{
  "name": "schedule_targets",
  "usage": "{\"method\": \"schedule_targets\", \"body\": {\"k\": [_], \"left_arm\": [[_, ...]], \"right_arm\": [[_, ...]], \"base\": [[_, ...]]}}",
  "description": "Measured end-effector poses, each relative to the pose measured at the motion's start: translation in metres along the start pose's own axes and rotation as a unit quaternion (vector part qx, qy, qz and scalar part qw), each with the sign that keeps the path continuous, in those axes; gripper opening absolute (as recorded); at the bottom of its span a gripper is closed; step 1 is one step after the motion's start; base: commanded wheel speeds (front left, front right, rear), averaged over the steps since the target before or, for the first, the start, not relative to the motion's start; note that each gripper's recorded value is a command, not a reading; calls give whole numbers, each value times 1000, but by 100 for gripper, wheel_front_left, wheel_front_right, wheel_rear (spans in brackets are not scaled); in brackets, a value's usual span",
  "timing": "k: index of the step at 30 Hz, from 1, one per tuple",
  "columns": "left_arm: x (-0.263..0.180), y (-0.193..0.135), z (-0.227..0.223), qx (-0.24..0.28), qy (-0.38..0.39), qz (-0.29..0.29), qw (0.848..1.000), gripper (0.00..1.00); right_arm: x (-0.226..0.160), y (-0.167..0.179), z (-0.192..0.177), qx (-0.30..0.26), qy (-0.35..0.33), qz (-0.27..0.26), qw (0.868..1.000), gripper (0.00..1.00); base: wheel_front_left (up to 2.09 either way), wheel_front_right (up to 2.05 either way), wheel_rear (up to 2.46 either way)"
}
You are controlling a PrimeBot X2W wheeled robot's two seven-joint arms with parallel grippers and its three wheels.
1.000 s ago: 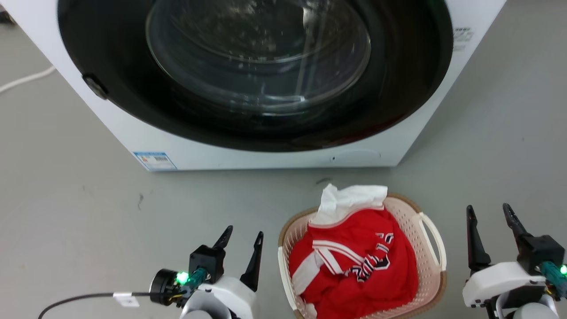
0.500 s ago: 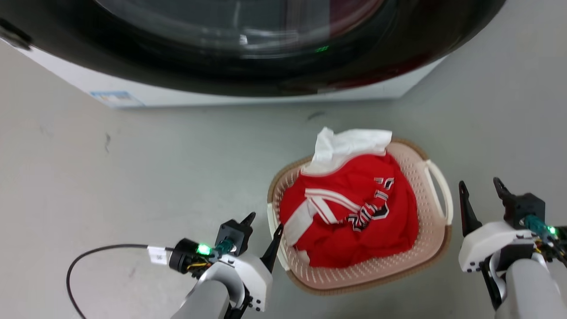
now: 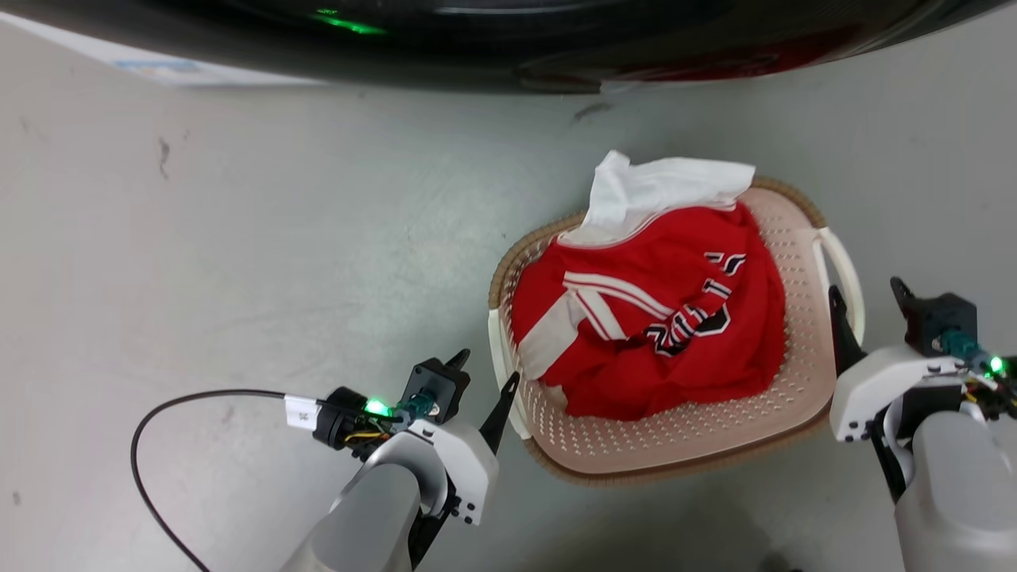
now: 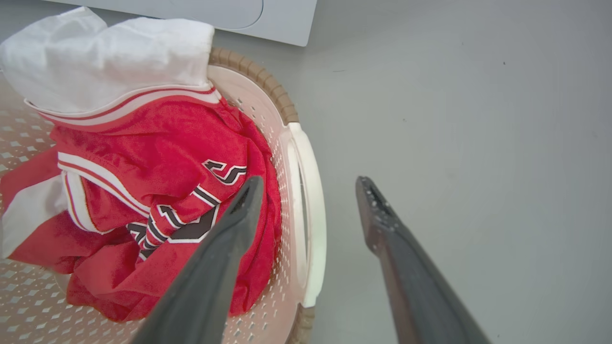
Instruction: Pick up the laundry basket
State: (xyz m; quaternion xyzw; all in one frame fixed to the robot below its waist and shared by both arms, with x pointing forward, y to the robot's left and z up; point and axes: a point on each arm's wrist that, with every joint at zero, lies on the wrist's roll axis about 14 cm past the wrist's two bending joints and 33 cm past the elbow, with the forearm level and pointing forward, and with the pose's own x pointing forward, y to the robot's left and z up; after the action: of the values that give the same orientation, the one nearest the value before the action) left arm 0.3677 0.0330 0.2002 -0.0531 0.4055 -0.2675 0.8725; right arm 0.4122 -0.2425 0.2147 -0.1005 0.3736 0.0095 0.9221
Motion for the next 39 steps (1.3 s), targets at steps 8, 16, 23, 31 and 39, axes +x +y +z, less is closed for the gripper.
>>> {"method": "schedule_targets", "body": {"k": [8,16,23,31,39], "left_arm": [[10,3,-20,-3,28,-8,1000,100],[19,-1,-30,-8,41,-22,999,100],[29,-1,-37,-8,51,-31,998,100],[36,1,-41,-11,56,-36,998,100],[36,2,-31,-4,45,-34,998,0]], "right_arm": [[21,5,-21,-12,36,7,999,100],[29,4,-37,-17,62,5,998,100],[39,8,-49,-20,81,11,996,100],[46,18,-61,-32,101,27,994,0],[44,21,-61,-36,109,36,993,0]], "base": [[0,0,0],[0,0,0],[0,0,0],[0,0,0],[0,0,0]]}}
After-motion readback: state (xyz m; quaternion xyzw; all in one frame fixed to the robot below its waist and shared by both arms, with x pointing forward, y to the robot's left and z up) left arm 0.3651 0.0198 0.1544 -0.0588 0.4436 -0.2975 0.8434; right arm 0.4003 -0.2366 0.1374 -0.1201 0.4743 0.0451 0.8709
